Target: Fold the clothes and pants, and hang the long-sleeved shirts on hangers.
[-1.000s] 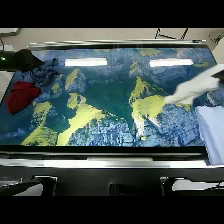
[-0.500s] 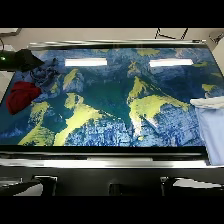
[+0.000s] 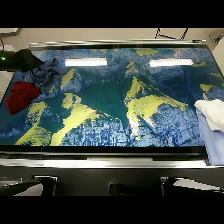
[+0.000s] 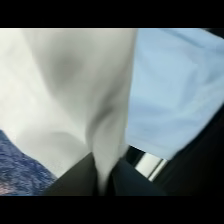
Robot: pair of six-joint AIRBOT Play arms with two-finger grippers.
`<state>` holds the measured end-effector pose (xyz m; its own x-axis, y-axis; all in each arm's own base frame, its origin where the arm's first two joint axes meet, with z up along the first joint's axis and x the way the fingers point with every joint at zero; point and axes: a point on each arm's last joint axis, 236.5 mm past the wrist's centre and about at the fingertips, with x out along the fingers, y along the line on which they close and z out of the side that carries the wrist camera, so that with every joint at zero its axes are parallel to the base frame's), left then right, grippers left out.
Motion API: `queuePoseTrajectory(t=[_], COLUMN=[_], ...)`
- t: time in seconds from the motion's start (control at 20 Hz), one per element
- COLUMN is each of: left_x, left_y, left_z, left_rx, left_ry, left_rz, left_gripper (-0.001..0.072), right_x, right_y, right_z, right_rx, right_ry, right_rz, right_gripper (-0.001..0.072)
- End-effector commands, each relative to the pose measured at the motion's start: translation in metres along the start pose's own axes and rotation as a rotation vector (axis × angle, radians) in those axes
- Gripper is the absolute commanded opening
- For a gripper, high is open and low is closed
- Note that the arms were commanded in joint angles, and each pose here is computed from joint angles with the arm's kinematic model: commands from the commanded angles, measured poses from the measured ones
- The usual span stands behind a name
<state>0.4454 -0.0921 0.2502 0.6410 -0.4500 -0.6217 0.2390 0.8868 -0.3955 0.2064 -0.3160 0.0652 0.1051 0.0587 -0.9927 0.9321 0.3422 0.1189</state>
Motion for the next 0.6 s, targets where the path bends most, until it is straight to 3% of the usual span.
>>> queuePoseTrajectory(t=[0.0, 0.05, 0.1, 0.15, 0.2, 0.25, 0.35, 0.45, 0.55], left_x=[0.0, 0.0, 0.0, 0.0, 0.0, 0.0, -0.002, -0.011, -0.011], left_y=[-0.001, -0.001, -0.003, -0.005, -0.008, -0.01, -0.023, -0.04, -0.031], left_z=[0.0, -0.001, -0.001, 0.0, 0.0, 0.0, 0.01, 0.047, 0.081], left_rx=[-0.001, -0.001, -0.003, -0.006, -0.009, -0.012, -0.037, -0.015, 0.08], left_ry=[0.002, 0.003, 0.002, 0.001, 0.0, -0.001, -0.04, -0.193, -0.341], left_rz=[-0.004, -0.005, -0.011, -0.02, -0.031, -0.041, -0.093, -0.121, 0.013], left_gripper=[0.0022, 0.0022, 0.0022, 0.0022, 0.0022, 0.0022, 0.0022, 0.002, 0.0019], right_x=[0.048, 0.063, 0.075, 0.082, 0.085, 0.082, 0.057, -0.005, -0.089], right_y=[-0.06, -0.069, -0.073, -0.075, -0.075, -0.072, -0.045, 0.022, 0.112], right_z=[-0.038, -0.045, -0.049, -0.051, -0.048, -0.043, -0.012, 0.044, 0.074], right_rx=[0.023, 0.02, 0.017, 0.012, 0.005, -0.022, -0.068, -0.164, -0.321], right_ry=[0.108, 0.126, 0.141, 0.142, 0.13, 0.112, -0.003, -0.273, -0.567], right_rz=[-0.218, -0.247, -0.258, -0.26, -0.257, -0.248, -0.15, 0.045, 0.209], right_gripper=[0.0036, 0.0037, 0.0084, 0.0285, 0.0611, 0.0705, 0.0708, 0.0708, 0.0708])
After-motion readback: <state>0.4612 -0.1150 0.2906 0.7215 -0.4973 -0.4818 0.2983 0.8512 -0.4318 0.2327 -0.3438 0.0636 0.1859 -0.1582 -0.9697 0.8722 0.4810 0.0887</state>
